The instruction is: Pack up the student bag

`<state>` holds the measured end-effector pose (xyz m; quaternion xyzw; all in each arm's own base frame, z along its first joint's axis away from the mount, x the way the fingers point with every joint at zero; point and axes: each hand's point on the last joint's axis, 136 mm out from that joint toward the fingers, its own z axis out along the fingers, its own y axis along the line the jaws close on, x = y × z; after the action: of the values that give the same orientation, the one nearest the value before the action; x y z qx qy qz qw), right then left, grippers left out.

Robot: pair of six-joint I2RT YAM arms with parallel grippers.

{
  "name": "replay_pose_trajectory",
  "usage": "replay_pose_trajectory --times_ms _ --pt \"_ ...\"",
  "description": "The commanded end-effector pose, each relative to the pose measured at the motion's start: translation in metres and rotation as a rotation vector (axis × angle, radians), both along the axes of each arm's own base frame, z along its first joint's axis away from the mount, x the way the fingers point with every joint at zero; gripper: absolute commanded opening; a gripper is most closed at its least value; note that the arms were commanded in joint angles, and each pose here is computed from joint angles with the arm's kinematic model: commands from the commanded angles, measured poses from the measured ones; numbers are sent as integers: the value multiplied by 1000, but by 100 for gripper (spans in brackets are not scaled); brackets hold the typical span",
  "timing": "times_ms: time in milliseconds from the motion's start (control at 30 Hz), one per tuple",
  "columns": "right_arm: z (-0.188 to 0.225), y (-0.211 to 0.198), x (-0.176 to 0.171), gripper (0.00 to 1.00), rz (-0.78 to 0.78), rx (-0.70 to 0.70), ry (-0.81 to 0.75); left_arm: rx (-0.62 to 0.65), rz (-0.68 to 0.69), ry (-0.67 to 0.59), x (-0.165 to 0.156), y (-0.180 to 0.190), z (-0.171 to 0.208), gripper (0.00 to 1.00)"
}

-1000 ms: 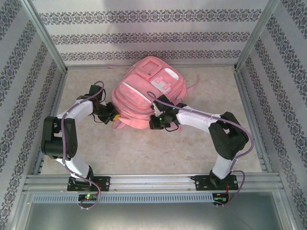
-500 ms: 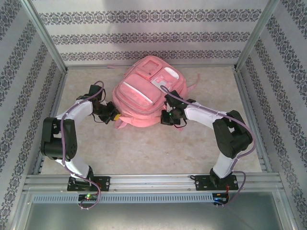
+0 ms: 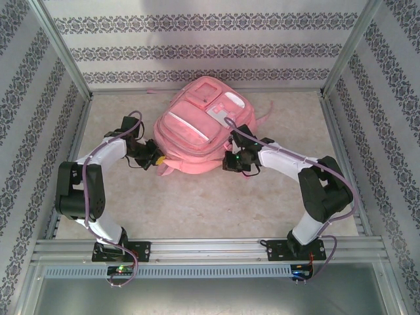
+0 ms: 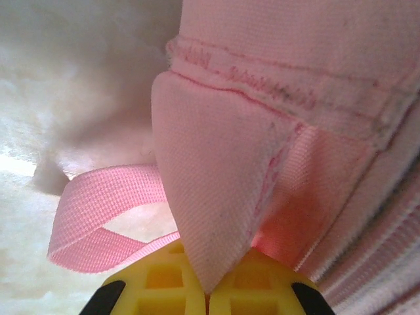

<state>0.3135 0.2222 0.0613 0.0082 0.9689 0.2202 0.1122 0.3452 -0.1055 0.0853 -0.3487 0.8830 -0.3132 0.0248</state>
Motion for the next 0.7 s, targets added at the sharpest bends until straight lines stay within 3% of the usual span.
replay_pose_trajectory --times_ms 0,133,300,500,667 --pt "-15 -42 12 21 -93 -153 17 80 -3 -71 0 13 11 0" --pt "10 -35 9 41 -76 -124 -32 69 -44 -78 -16 -2 14 0" --pt "70 -69 -7 53 -182 -156 -204 45 -123 -97 -51 -36 16 0" --pt "123 -115 -20 55 -308 -228 -378 74 -252 -129 -99 -78 8 0" --pt "126 -117 -31 55 -301 -201 -390 113 -417 -166 -132 -116 0 7"
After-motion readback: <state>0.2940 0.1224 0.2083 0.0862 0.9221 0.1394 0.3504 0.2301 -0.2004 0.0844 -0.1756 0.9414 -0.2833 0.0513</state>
